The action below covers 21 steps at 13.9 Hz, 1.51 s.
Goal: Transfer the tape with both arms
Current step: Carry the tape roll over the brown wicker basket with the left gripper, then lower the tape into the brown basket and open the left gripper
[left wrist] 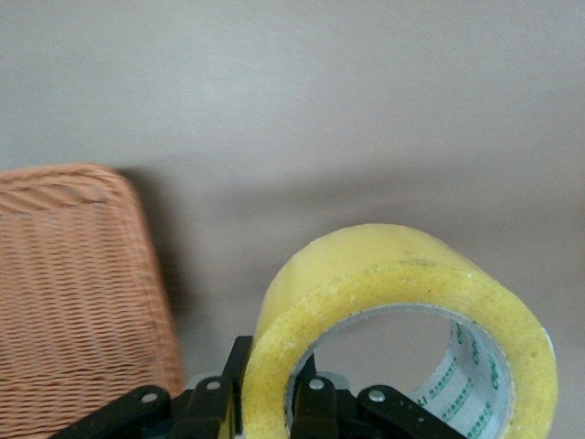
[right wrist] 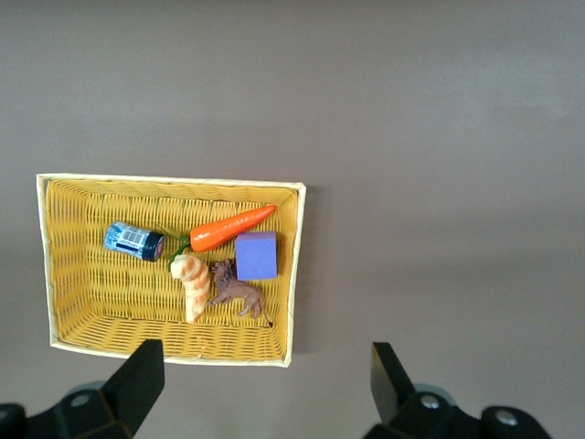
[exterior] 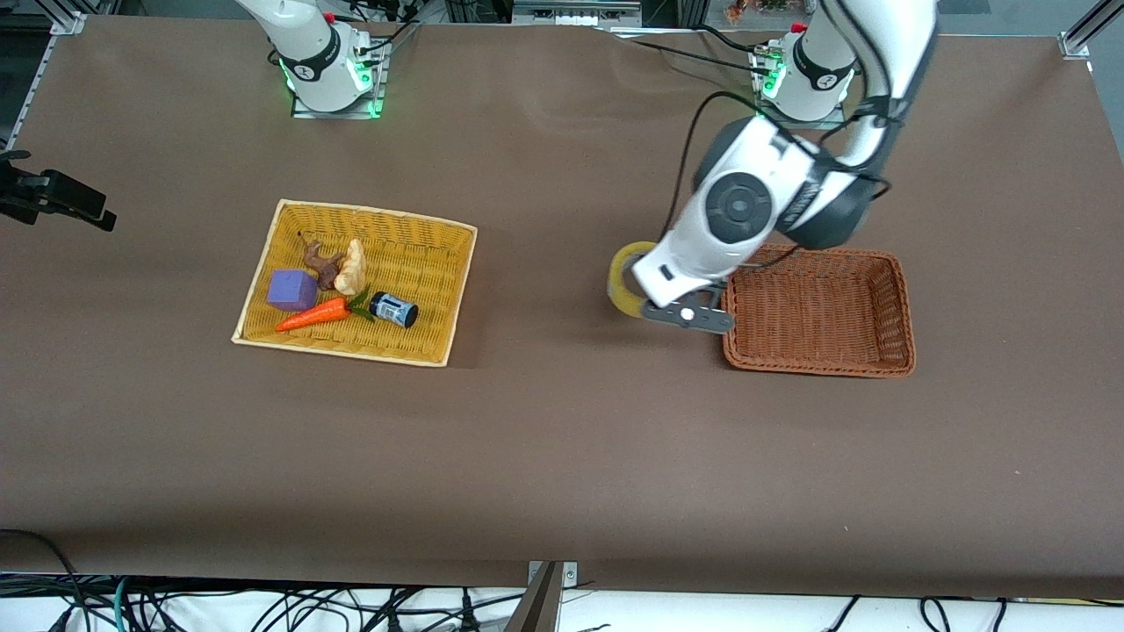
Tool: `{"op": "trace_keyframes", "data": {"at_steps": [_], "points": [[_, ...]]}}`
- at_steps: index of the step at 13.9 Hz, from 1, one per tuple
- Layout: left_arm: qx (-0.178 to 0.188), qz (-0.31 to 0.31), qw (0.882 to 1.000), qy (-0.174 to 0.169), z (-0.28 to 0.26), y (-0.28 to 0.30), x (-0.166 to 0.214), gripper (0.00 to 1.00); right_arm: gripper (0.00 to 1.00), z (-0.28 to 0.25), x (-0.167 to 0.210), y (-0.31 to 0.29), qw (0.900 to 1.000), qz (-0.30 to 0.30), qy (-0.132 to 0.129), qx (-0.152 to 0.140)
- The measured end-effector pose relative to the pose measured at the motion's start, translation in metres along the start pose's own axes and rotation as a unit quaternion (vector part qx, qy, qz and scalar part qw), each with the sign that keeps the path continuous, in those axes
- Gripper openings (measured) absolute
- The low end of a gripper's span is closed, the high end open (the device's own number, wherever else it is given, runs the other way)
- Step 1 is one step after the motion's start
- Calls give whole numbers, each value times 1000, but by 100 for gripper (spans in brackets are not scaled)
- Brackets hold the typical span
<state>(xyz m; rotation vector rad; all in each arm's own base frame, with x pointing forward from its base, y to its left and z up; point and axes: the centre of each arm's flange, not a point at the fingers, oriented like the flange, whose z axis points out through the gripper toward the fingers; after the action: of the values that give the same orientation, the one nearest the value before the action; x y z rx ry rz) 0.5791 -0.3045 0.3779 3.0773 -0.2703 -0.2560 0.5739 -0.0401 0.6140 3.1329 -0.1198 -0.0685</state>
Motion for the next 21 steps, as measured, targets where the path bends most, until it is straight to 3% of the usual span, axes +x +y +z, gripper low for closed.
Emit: {"op": "trace_keyframes", "data": {"at_steps": [5, 11, 13, 17, 21], "points": [[-3, 21, 999, -33, -13, -112, 11, 22, 100, 0, 0, 0, 1000, 0, 0, 0], [38, 27, 996, -70, 13, -195, 4, 22, 100, 0, 0, 0, 1000, 0, 0, 0], [38, 36, 996, -69, 21, -219, 3, 22, 100, 1, 1, 0, 1000, 0, -1, 0], [27, 47, 998, -44, 80, -253, -6, 22, 100, 2, 1, 0, 1000, 0, -2, 0], [18, 56, 997, -59, 146, -250, -22, 22, 100, 2, 1, 0, 1000, 0, -2, 0]]}}
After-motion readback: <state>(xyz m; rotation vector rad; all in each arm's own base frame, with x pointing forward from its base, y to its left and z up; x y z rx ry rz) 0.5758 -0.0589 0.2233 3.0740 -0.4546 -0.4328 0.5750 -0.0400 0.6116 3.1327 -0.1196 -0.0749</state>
